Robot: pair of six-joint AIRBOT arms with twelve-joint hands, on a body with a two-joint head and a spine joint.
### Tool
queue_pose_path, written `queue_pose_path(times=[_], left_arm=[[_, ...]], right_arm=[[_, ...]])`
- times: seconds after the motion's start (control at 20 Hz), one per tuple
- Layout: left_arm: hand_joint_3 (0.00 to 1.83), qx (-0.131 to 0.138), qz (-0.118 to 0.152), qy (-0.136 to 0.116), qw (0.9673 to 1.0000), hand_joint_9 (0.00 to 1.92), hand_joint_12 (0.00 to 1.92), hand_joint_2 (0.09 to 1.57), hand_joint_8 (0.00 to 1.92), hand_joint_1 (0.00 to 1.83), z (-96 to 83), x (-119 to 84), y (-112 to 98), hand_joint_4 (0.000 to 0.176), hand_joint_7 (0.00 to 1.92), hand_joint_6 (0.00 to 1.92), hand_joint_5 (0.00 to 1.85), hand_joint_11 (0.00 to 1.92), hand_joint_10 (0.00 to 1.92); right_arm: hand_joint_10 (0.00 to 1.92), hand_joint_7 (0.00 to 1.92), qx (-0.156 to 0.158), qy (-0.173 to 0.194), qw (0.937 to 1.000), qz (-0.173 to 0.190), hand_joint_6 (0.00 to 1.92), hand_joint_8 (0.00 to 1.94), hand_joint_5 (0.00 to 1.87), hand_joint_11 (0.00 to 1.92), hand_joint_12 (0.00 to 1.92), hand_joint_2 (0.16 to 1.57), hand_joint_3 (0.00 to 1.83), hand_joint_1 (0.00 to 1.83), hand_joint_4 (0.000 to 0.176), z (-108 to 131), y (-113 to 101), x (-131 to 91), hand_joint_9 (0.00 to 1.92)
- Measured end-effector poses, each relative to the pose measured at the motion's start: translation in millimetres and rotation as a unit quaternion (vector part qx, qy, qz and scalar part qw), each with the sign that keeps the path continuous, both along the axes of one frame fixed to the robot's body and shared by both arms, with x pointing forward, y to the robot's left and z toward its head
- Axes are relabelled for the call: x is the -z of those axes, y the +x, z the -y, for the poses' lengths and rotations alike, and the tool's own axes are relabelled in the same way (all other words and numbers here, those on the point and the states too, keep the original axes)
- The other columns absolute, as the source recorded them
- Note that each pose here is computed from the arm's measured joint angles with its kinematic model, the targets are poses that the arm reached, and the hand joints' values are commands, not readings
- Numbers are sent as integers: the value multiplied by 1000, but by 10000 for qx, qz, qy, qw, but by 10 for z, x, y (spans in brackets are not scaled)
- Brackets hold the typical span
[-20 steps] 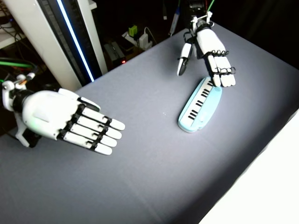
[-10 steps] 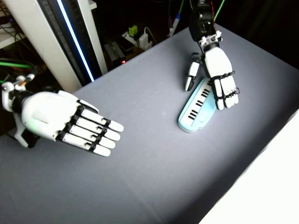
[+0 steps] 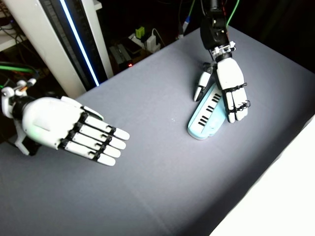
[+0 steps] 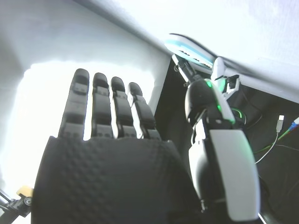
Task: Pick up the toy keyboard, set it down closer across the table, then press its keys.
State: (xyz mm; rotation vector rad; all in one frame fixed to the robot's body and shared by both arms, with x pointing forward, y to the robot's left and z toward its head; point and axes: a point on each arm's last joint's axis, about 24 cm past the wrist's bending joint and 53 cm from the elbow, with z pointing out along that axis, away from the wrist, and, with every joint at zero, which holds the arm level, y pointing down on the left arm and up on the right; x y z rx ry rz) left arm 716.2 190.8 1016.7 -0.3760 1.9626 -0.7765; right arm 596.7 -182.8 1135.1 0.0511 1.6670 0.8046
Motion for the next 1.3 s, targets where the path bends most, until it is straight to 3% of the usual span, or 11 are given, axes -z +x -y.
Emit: queue_pose_path(times=[0.15, 0.2, 0.45, 0.65, 0.7, 0.75, 0.85, 0.95, 1.0, 1.05, 1.3], left_arm=[[12, 13, 67, 17, 10000, 625, 1842, 1157, 1441, 1572, 4, -21, 12, 0, 235, 1528, 249, 653, 1536], [17, 11, 87, 11, 10000, 680, 1839, 1245, 1575, 1478, 3, -30, 16, 0, 428, 1520, 247, 687, 1619], [0, 151, 156, 1, 9998, 252, 1909, 1138, 1521, 1426, 78, -73, -34, 0, 187, 1481, 186, 359, 1691], [0, 542, 204, 44, 9983, 175, 1840, 1144, 1382, 1423, 253, -114, -175, 0, 170, 1470, 145, 211, 1531], [1, 624, 220, 54, 9978, 202, 1800, 1151, 1352, 1383, 293, -126, -210, 0, 190, 1417, 153, 214, 1494], [11, 753, 263, 54, 9968, 318, 1795, 1257, 1538, 1316, 369, -145, -259, 0, 524, 1378, 201, 315, 1598], [7, 1015, 367, -81, 9941, 537, 1896, 1293, 1640, 1418, 522, -217, -327, 0, 524, 1517, 214, 372, 1710], [0, 1141, 417, -316, 9921, 345, 1920, 1295, 1607, 1299, 661, -282, -351, 0, 600, 1609, 228, 432, 1849], [0, 1292, 480, -375, 9897, 338, 1921, 1173, 1665, 1396, 781, -325, -371, 0, 312, 1606, 212, 451, 1852], [0, 1486, 568, -408, 9864, 284, 1902, 1152, 1660, 1403, 945, -371, -396, 20, 190, 1589, 165, 387, 1813], [0, 2234, 566, -721, 9704, 218, 1820, 1121, 1452, 1343, 1796, -389, -493, 0, 195, 1477, 193, 315, 1625]], right_arm=[[0, 0, 16, 13, 10000, -8, 0, 0, 0, 0, 0, 1331, 1, 374, 0, 4, 3, 3, 0], [0, 0, 13, 13, 10000, -13, 0, 0, 0, 0, 0, 1331, 1, 374, 0, 1, 2, 7, 0], [0, 0, 30, -19, 10000, -59, 0, 0, 0, 0, 0, 1326, 0, 385, 0, 21, -8, 43, 0], [0, 0, 22, -3, 10000, -36, 0, 0, 0, 0, 0, 1335, 2, 364, 0, 17, -10, 31, 0], [0, 0, 26, 16, 10000, -25, 0, 0, 0, 0, 0, 1336, 3, 314, 13, 19, -8, 21, 0], [0, 0, 43, 59, 10000, -13, 0, 0, 0, 0, 0, 1337, 3, 287, 2, 25, -4, 7, 0], [0, 0, 19, 146, 9999, 37, 0, 0, 0, 0, 0, 1346, 6, 250, 9, 15, -9, -34, 0], [0, 0, -35, 207, 9998, 69, 0, 0, 0, 0, 0, 1363, 9, 260, 11, 5, -24, -80, 0], [0, 0, -66, 279, 9995, 149, 0, 0, 0, 0, 0, 1373, 11, 205, 12, 4, -28, -142, 0], [0, 0, -78, 322, 9992, 238, 0, 0, 0, 0, 0, 1383, 12, 147, 10, 9, -40, -208, 0], [0, 0, -202, 546, 9965, 597, 0, 0, 0, 0, 0, 1383, 0, 0, 38, -28, -94, -428, 0]])
